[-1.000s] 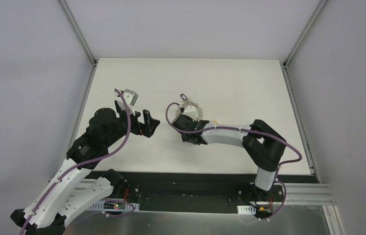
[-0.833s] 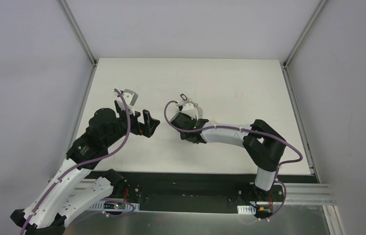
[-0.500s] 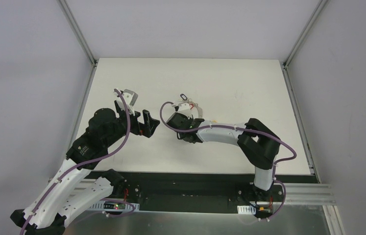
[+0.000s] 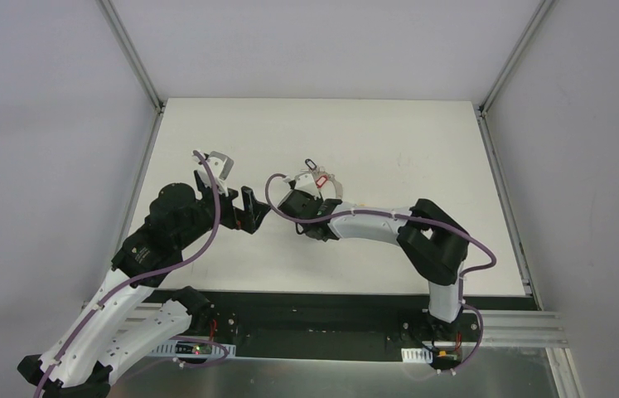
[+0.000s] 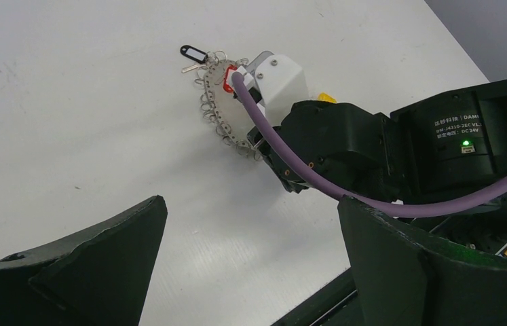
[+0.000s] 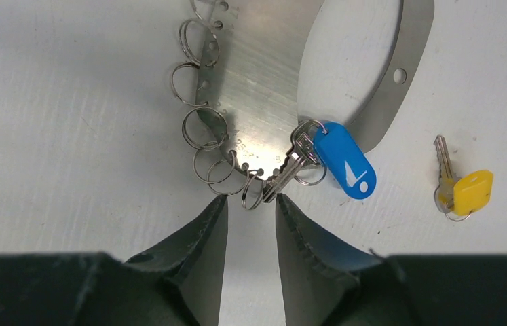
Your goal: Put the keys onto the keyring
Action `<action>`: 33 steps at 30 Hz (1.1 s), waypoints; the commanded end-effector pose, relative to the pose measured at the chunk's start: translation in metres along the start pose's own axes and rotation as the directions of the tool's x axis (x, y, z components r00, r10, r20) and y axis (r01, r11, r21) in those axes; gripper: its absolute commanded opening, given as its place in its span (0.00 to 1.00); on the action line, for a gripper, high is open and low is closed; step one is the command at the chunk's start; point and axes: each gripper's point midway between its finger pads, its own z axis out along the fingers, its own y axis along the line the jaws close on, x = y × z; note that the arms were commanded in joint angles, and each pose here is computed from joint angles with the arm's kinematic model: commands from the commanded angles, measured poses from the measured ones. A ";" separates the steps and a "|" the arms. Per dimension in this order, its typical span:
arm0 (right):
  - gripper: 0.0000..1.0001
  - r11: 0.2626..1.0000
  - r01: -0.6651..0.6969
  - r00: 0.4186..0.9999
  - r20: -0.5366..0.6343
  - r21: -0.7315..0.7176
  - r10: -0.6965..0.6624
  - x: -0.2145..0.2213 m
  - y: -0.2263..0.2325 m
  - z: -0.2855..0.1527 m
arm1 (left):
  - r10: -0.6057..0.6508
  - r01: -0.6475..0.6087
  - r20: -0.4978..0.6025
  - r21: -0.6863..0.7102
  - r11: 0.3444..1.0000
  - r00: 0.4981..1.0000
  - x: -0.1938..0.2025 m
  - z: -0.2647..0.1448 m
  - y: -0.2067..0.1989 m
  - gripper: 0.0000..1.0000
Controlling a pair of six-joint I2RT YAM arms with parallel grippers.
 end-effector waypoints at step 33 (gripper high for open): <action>0.00 0.996 0.081 0.996 0.036 0.046 -0.083 -0.015 -0.001 -0.001 | -0.005 0.005 -0.001 0.003 1.000 1.000 0.001 0.000 0.001 0.99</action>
